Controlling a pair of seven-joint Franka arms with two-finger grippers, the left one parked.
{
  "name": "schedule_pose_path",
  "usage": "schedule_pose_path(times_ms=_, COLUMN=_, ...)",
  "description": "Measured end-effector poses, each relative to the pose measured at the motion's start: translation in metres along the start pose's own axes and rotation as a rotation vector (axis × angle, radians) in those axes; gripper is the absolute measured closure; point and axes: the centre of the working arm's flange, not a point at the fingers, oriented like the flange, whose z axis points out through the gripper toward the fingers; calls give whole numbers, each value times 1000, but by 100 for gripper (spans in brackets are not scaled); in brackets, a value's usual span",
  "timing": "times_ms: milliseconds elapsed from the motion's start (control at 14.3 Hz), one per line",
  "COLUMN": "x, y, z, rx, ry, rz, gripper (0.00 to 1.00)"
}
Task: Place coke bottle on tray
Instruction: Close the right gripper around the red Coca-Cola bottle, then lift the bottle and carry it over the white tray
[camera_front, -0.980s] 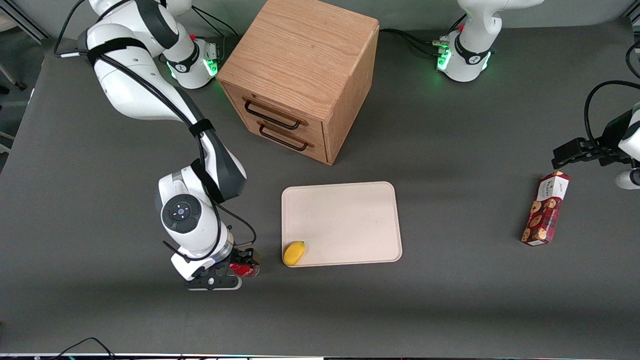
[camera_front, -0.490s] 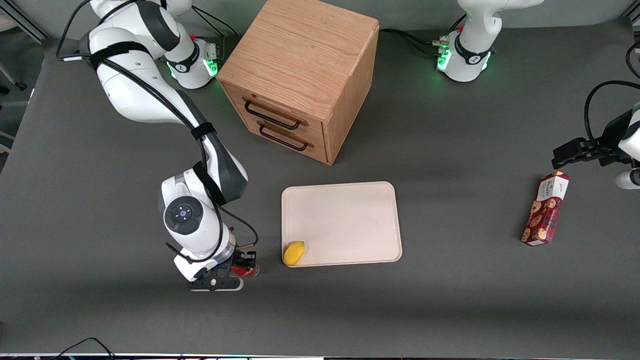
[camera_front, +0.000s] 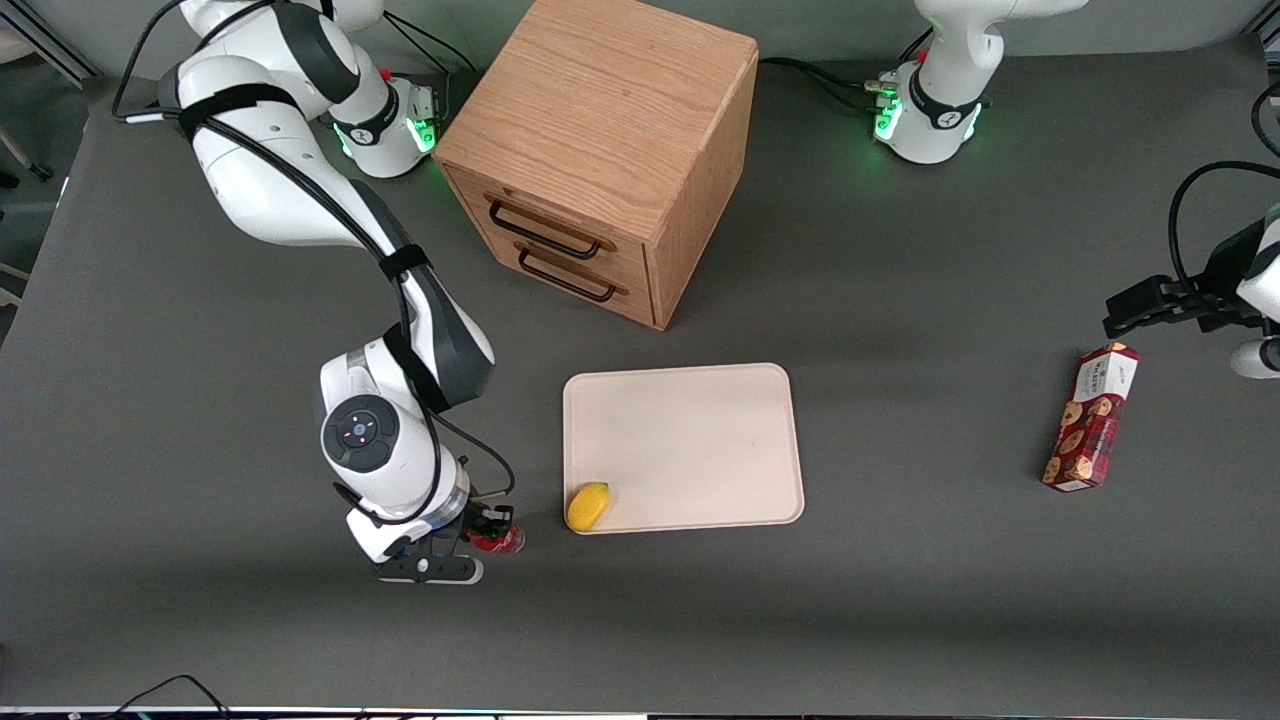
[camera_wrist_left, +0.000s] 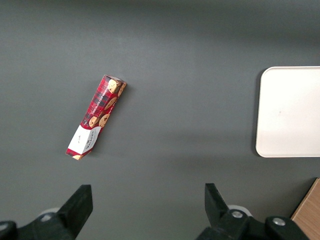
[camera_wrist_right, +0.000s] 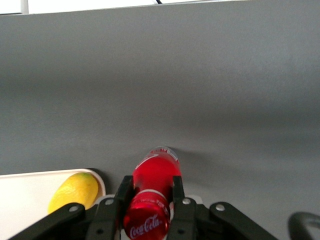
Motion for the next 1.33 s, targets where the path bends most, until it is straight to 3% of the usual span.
schedule_pose_path(times_ms=210, x=2, y=7, z=-28, rx=-29, ry=-44, rz=22, gripper=64)
schedule_pose_path(times_ms=490, x=-7, y=16, z=-131, rx=-80, ry=-93, rz=35, gripper=64)
schedule_pose_path(times_ms=630, x=-20, y=15, z=-186, rx=-77, ry=-107, rz=65, gripper=64)
schedule_pose_path(times_ms=770, x=-36, y=0, z=-218, rx=-42, ry=-117, rz=120, gripper=64)
schedule_pose_path(times_ms=1050, x=-77, y=-69, z=-216, rx=-32, ry=-141, rz=214, gripper=64)
schedule_pose_path(times_ms=1330, x=-97, y=-120, z=-167, rx=-7, ry=-143, rz=273, gripper=64)
